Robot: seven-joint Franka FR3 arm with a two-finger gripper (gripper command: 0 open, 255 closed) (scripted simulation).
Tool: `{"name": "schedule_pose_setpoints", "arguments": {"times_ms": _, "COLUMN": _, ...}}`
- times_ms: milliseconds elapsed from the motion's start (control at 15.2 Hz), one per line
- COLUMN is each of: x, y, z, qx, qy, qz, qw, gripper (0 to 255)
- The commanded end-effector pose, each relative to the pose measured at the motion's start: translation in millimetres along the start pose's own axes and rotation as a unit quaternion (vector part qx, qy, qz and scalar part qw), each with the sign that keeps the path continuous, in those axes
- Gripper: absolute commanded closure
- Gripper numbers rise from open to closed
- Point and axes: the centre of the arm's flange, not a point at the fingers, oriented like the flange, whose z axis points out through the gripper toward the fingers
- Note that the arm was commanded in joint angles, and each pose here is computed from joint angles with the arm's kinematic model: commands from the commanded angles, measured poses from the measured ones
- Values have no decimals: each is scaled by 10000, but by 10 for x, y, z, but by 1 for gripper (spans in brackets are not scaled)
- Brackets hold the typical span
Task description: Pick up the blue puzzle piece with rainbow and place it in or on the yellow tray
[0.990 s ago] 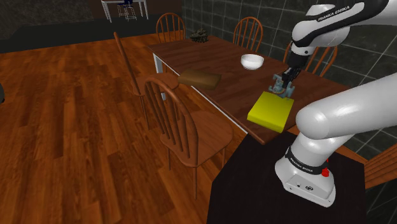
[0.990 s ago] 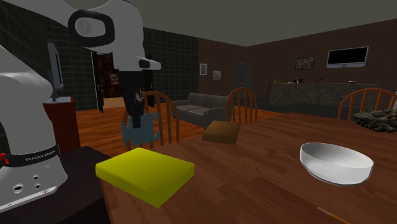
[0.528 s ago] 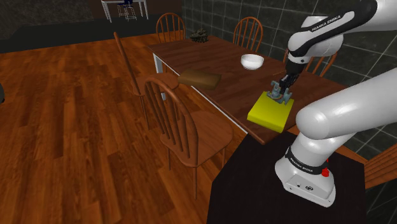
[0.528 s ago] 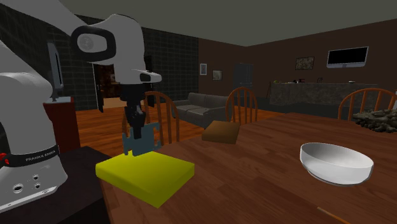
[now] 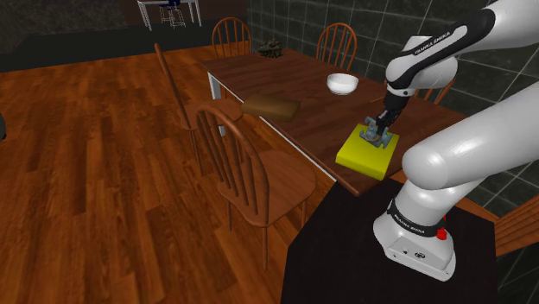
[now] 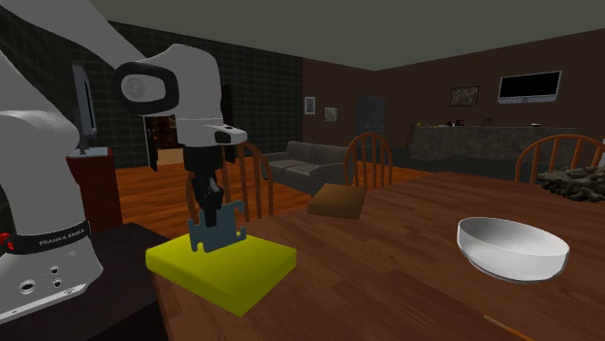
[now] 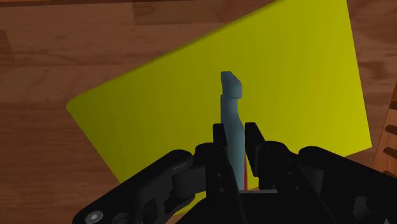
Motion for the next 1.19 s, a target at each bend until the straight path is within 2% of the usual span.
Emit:
{"name": "schedule_pose_setpoints", "arguments": {"times_ms": 0, "x": -10, "y": 4, "z": 16, "qx": -1, "qy": 2, "qz": 0, "qw": 10000, "gripper": 255}}
{"name": "schedule_pose_setpoints", "arguments": {"times_ms": 264, "x": -10, "y": 4, "z": 16, "qx": -1, "qy": 2, "qz": 0, "qw": 10000, "gripper": 255}}
{"name": "schedule_pose_setpoints", "arguments": {"times_ms": 330, "x": -7, "y": 5, "z": 15, "qx": -1, "qy": 2, "qz": 1, "qw": 10000, "gripper": 0}}
{"name": "schedule_pose_setpoints", "arguments": {"times_ms": 660, "x": -10, "y": 4, "z": 16, "qx": -1, "qy": 2, "qz": 0, "qw": 10000, "gripper": 0}}
{"name": "schedule_pose_setpoints", "arguments": {"times_ms": 924, "x": -11, "y": 4, "z": -484, "qx": -1, "qy": 2, "qz": 0, "qw": 10000, "gripper": 0}}
{"name": "schedule_pose_setpoints", "arguments": {"times_ms": 1122, "x": -11, "y": 4, "z": -484, "qx": -1, "qy": 2, "qz": 0, "qw": 10000, "gripper": 0}}
